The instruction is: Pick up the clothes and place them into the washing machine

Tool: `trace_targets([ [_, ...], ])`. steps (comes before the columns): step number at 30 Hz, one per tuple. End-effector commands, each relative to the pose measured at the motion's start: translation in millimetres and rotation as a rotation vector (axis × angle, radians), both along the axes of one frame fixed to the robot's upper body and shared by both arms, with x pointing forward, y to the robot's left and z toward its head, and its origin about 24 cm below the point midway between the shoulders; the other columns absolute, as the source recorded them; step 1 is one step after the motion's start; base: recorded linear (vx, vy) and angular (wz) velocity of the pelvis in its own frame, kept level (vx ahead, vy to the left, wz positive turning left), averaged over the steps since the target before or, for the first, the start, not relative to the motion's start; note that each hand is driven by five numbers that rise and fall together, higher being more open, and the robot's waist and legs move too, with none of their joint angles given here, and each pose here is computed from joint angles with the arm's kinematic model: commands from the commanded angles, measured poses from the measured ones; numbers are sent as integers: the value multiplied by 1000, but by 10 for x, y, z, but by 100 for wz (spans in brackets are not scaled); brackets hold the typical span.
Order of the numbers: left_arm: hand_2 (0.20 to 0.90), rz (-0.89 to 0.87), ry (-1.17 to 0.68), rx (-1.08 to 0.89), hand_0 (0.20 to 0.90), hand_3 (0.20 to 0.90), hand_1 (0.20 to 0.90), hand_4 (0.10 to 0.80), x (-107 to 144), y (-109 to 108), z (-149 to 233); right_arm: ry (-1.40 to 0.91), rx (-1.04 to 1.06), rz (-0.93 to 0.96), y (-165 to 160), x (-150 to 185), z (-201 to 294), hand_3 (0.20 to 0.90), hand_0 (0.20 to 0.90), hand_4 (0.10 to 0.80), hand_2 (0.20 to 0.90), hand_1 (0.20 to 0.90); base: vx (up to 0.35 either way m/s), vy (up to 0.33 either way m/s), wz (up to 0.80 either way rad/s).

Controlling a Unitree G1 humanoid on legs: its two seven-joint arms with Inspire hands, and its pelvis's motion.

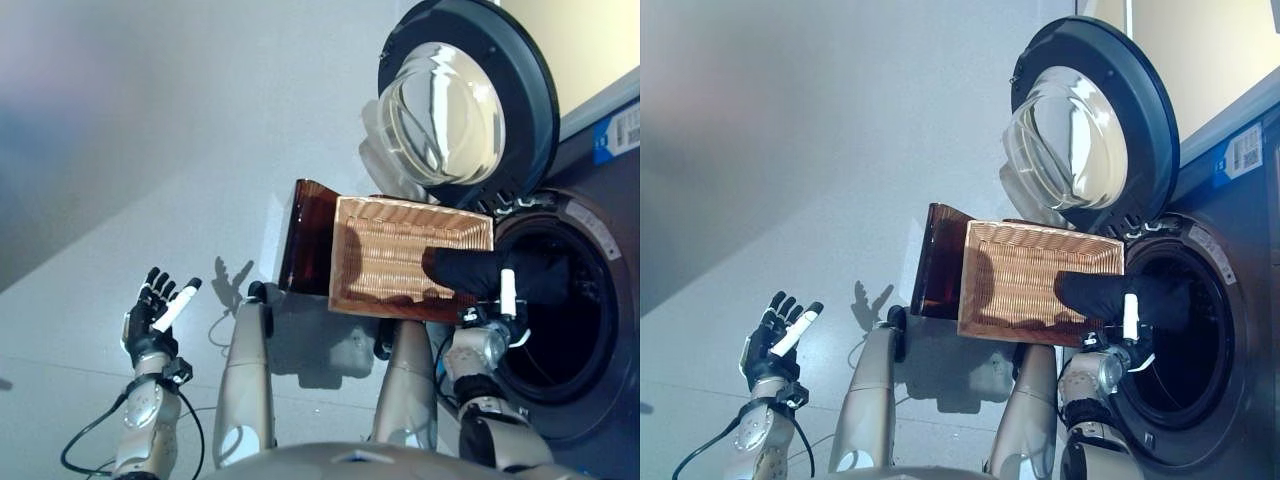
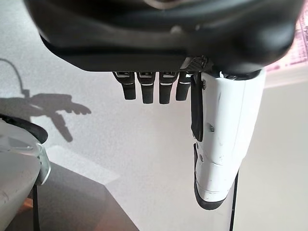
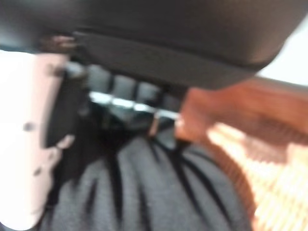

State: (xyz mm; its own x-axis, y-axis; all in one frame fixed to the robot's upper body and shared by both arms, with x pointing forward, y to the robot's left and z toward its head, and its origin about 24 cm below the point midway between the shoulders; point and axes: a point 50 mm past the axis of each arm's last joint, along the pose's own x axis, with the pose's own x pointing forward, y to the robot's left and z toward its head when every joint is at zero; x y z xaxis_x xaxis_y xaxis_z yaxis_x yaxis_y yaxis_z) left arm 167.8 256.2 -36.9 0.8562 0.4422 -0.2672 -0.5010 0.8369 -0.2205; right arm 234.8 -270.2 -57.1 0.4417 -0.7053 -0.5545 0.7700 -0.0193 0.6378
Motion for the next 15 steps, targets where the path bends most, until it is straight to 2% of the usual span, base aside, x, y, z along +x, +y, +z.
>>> trace_targets([
  [1, 900, 30, -93, 7, 900, 900, 900, 800, 28, 90, 158, -167, -14, -275, -343, -133, 144, 200, 200, 300, 200, 200, 0, 0, 0],
  [3, 900, 32, -92, 7, 900, 900, 900, 800, 30, 90, 156, -189, 2, -310, -368, -129, 156, 200, 200, 300, 200, 200, 0, 0, 0],
  [5, 900, 28, -86, -4, 900, 900, 900, 800, 20, 84, 143, -229, 59, -429, -452, -149, 171, 200, 200, 300, 200, 200, 0, 0, 0],
  [15, 900, -30, -76, 16, 900, 900, 900, 800, 58, 40, 165, -188, 145, -679, -775, -279, 234, 200, 200, 300, 200, 200, 2, 2, -2],
])
